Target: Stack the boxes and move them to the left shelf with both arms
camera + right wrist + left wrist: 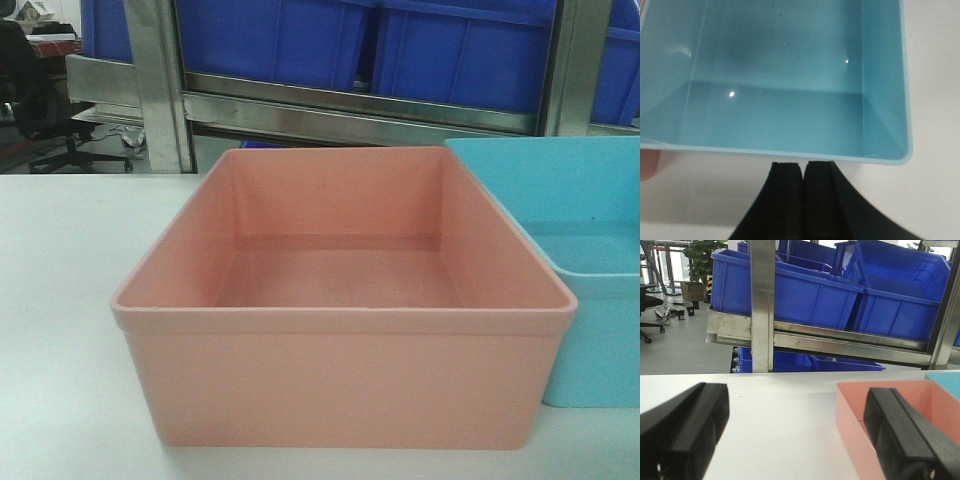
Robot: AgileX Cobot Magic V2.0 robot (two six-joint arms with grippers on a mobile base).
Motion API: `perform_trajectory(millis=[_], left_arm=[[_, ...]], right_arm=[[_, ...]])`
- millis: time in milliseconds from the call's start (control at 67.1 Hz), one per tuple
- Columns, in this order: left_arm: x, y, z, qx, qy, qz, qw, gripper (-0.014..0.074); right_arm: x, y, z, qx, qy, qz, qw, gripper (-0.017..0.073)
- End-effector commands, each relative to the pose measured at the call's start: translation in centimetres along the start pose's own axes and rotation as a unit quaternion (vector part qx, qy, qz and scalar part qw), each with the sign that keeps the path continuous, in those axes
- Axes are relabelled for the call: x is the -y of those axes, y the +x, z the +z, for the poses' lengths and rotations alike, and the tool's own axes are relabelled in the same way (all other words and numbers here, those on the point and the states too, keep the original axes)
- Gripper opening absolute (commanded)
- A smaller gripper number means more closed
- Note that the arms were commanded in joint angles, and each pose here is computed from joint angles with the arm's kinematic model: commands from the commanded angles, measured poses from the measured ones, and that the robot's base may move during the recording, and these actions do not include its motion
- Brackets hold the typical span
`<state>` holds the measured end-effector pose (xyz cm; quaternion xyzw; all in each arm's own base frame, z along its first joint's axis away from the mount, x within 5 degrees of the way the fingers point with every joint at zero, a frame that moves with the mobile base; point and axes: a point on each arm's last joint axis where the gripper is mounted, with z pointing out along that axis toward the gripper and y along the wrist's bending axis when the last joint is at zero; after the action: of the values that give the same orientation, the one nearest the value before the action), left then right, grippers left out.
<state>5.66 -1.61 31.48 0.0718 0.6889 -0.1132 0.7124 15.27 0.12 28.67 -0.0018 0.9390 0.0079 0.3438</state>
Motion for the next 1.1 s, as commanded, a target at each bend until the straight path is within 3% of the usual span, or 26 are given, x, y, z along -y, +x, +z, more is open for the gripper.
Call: perform_trajectory(millis=[0, 179, 253, 596, 895, 1088], left_arm=[[0.0, -1.5, -0.1, 0.048, -0.003, 0.002, 0.999, 0.0456], [0.0, -1.5, -0.1, 0.048, -0.003, 0.002, 0.999, 0.0456], [0.0, -1.5, -0.1, 0.048, -0.003, 0.002, 0.999, 0.0456], [0.0, -1.5, -0.1, 0.048, -0.003, 0.002, 0.999, 0.0456], [0.0, -1.5, -0.1, 0.048, -0.003, 0.002, 0.999, 0.0456], [0.0, -1.5, -0.1, 0.048, -0.003, 0.002, 0.999, 0.0456]], right_arm=[[0.1, -2.9, 0.3, 0.004, 0.001, -0.003, 1.000, 0.0123], [1.7, -7.0, 3.4, -0.055, 0.020, 0.025, 0.998, 0.0400], [2.7, -8.8, 4.4, -0.070, 0.027, 0.026, 0.997, 0.0452], [6.5, -14.6, 8.7, -0.107, 0.024, 0.021, 0.994, 0.0459], [8.5, -15.6, 12.9, -0.129, 0.012, 0.024, 0.991, 0.0459], [10.1, -14.9, 15.6, -0.151, 0.017, 0.041, 0.988, 0.0459]])
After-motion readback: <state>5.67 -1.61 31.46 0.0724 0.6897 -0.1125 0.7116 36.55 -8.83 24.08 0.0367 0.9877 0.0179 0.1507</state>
